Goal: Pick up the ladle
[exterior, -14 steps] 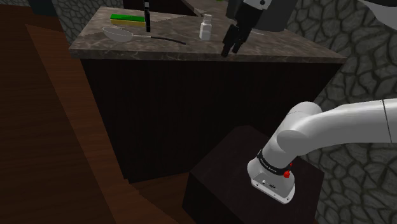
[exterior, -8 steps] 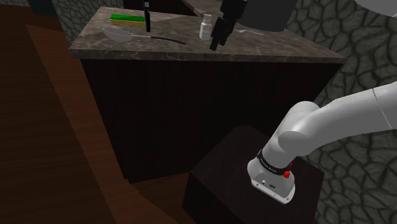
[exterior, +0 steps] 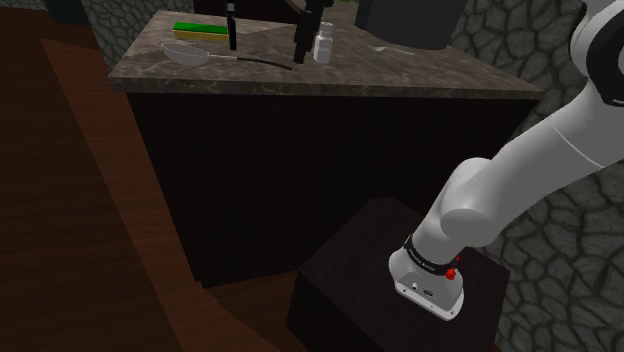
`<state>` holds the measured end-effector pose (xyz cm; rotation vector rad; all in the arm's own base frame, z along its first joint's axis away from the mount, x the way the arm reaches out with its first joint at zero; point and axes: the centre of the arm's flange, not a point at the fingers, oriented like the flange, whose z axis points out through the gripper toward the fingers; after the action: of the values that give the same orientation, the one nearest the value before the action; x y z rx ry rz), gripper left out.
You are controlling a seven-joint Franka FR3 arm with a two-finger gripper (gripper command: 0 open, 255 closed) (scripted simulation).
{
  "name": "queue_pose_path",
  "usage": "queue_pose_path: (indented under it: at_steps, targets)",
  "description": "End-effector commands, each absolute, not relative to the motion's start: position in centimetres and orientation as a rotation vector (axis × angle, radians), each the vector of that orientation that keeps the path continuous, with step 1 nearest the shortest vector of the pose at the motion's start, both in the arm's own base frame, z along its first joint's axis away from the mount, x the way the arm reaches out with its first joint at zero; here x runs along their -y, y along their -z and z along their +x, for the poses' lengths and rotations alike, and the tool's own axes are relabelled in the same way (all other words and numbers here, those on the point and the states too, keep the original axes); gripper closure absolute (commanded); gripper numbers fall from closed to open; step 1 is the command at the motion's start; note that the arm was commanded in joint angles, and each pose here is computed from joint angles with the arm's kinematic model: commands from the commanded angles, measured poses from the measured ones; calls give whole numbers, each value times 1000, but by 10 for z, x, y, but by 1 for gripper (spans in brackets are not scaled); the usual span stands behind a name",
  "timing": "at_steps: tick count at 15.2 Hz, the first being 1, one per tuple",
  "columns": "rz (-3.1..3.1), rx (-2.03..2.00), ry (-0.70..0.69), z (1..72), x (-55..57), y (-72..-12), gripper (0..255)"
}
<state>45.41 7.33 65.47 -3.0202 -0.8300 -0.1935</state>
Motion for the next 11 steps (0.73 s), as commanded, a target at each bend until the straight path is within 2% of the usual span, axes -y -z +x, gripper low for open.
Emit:
queue_pose_path:
  at_steps: [1, 11]
  targets:
    - [-3000, 952, 184, 477, -94, -659, 0]
    - [-2839, 1530, 127, 557, -207, -673, 0]
